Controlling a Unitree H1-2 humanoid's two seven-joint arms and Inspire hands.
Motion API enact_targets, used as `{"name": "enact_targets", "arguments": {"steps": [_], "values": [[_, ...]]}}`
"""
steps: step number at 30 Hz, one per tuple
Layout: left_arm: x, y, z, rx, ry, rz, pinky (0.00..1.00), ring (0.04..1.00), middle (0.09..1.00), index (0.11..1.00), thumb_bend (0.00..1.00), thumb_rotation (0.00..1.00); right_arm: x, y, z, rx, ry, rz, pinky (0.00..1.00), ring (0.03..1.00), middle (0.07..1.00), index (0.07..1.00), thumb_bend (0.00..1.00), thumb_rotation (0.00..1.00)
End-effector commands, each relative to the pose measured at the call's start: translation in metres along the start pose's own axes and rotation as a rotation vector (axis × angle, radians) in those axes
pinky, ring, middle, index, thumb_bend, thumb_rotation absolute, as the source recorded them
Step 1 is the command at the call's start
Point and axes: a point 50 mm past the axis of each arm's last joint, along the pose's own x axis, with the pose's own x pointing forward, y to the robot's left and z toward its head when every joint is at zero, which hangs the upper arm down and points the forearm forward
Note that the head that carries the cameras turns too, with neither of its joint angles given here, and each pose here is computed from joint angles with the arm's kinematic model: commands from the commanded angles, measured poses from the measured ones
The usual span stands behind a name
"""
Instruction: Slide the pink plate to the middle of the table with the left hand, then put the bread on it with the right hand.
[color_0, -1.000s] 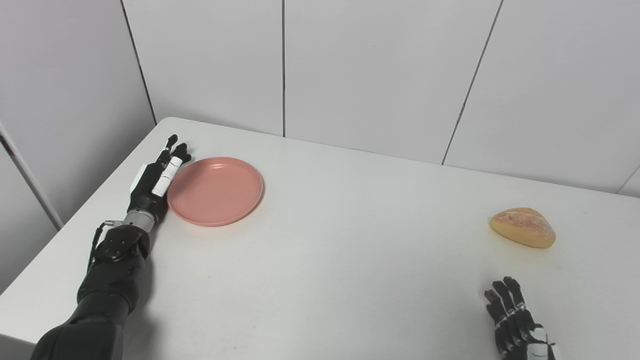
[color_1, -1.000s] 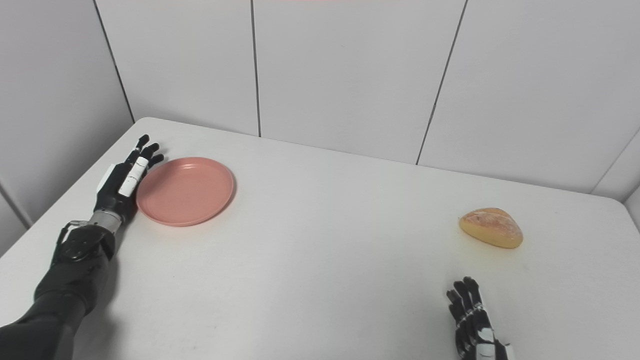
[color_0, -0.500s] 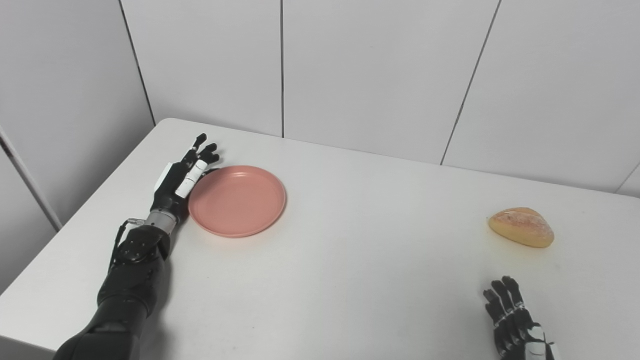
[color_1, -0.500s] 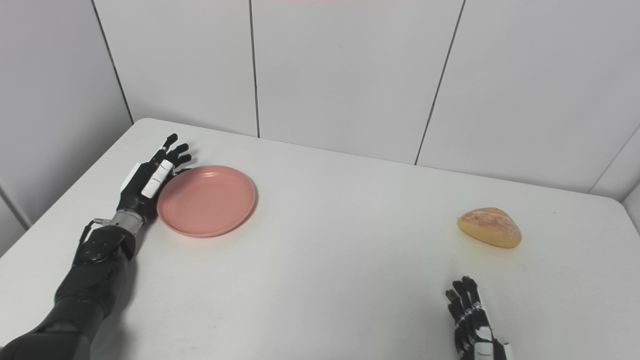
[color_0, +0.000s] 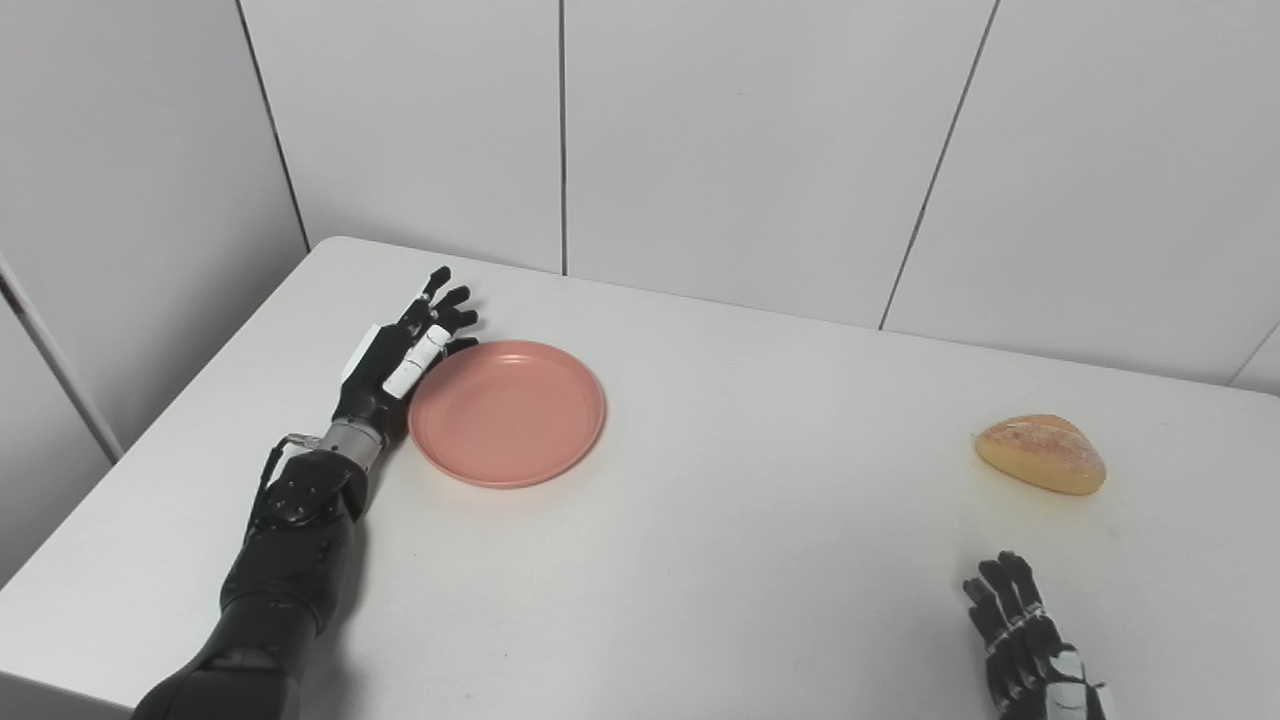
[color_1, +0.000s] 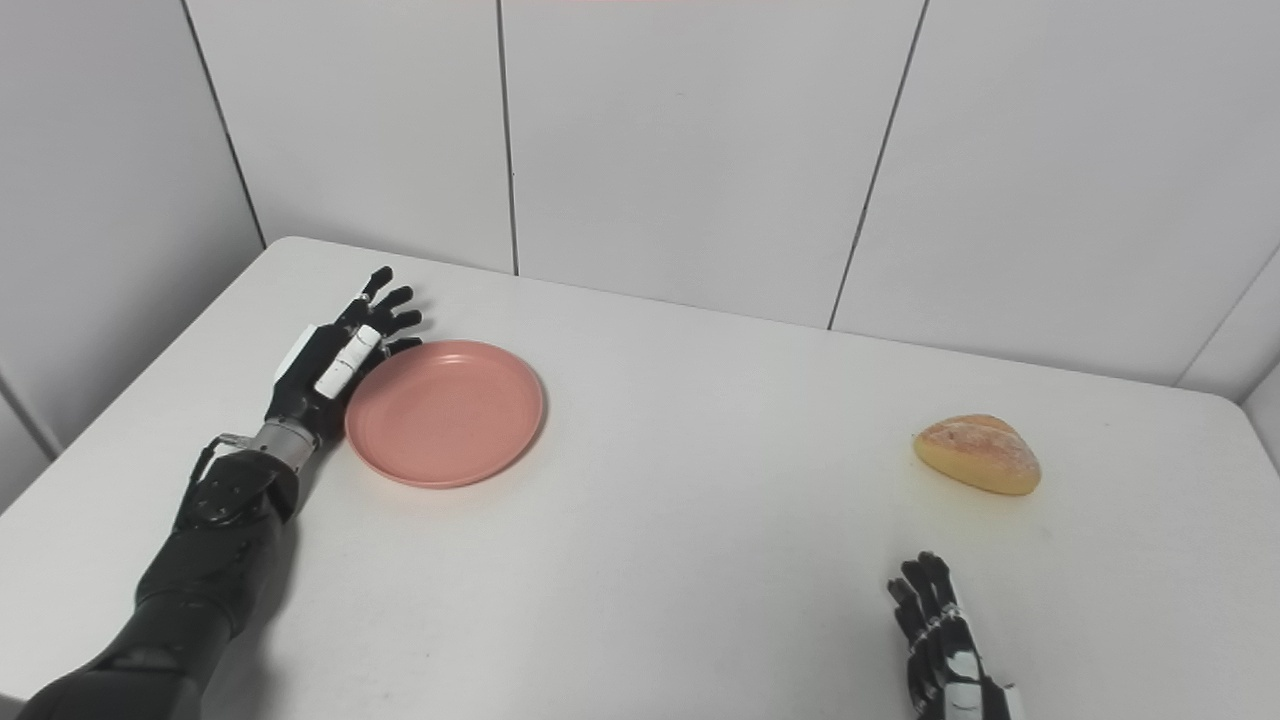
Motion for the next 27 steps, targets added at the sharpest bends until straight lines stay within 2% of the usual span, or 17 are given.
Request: {"name": "enact_targets", "arguments": {"steps": [1, 11, 16, 25, 27], "values": [[-0.022, -0.035, -0.035, -0.049, 0.077, -0.027, 0.77, 0.886, 0.950, 0.999, 0.94, 0.76, -0.002, -0.001, 0.001, -0.001, 0.014, -0.006, 1.00, 0.942, 0.951, 0.949, 0.79, 1.00], [-0.025, -0.046, -0.043, -0.070, 0.101, -0.041, 0.76, 0.887, 0.953, 0.998, 0.94, 0.75, -0.001, 0.001, 0.000, -0.001, 0.014, -0.007, 1.00, 0.940, 0.948, 0.947, 0.79, 1.00], [-0.028, -0.056, -0.049, -0.038, 0.127, -0.051, 0.75, 0.886, 0.952, 0.997, 0.90, 0.78, -0.001, 0.002, 0.001, -0.004, 0.010, -0.003, 1.00, 0.941, 0.950, 0.950, 0.78, 1.00], [-0.026, -0.085, -0.049, -0.016, 0.139, -0.047, 0.77, 0.885, 0.942, 0.986, 0.89, 0.78, 0.001, 0.006, 0.001, 0.005, 0.002, -0.006, 1.00, 0.931, 0.940, 0.940, 0.80, 1.00], [-0.025, -0.091, -0.049, -0.010, 0.142, -0.052, 0.78, 0.890, 0.943, 0.985, 0.86, 0.79, 0.001, 0.007, 0.002, 0.002, 0.000, -0.004, 1.00, 0.932, 0.942, 0.942, 0.80, 1.00]]}}
